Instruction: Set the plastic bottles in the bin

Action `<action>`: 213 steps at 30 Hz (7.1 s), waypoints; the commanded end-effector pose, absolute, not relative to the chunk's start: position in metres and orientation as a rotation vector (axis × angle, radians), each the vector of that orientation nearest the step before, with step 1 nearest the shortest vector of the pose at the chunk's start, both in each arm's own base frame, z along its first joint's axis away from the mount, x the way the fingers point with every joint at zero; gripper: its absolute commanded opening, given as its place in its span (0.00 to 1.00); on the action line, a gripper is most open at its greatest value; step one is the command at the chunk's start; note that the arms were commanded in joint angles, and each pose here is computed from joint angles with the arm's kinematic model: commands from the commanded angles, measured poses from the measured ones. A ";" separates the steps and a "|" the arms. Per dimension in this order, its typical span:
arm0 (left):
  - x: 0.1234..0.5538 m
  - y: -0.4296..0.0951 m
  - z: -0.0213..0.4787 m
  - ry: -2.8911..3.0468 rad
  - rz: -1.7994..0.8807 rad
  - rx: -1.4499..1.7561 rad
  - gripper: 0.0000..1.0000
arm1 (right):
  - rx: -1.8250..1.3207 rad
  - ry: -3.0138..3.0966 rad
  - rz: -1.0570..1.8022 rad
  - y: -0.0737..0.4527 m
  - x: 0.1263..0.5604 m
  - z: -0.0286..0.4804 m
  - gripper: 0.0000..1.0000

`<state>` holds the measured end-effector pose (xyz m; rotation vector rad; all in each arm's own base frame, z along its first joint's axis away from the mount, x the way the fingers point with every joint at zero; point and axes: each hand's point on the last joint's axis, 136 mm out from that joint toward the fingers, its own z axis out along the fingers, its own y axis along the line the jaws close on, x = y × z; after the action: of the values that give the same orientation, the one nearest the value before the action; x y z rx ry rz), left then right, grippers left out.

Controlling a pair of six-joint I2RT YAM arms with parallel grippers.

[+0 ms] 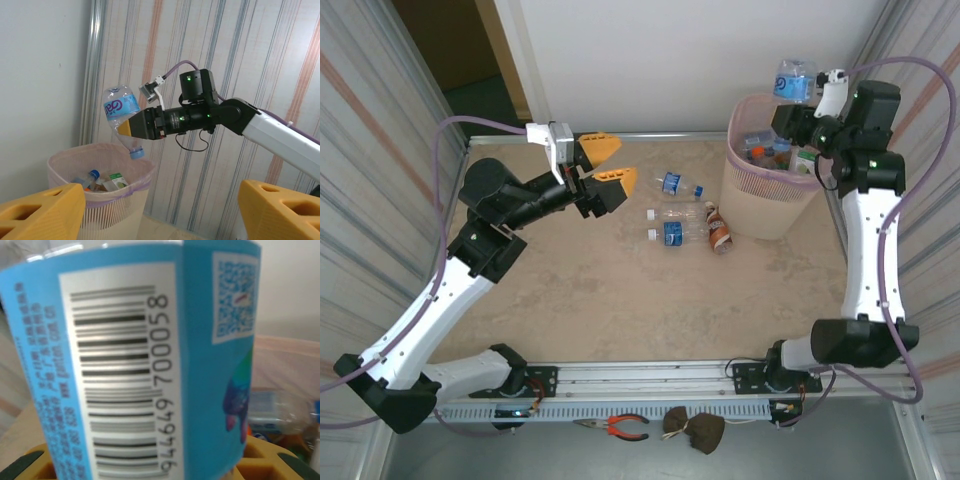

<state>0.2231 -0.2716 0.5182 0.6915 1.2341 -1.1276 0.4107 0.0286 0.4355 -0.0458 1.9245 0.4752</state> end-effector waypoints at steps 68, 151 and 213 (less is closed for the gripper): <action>0.238 -0.254 0.496 1.288 -1.137 0.590 0.80 | 0.286 2.584 0.024 -0.067 0.463 0.247 0.30; 0.377 -0.339 0.066 1.673 -0.415 1.846 0.68 | 0.115 2.133 0.141 -0.013 0.350 0.417 0.33; 0.321 -0.327 0.302 1.408 -0.543 1.252 0.27 | -0.039 1.620 0.947 0.091 0.291 0.481 0.55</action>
<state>0.3292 -0.3195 0.2583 1.3619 1.4966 -0.4679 0.3027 0.0732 0.4467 0.0415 1.7515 0.8297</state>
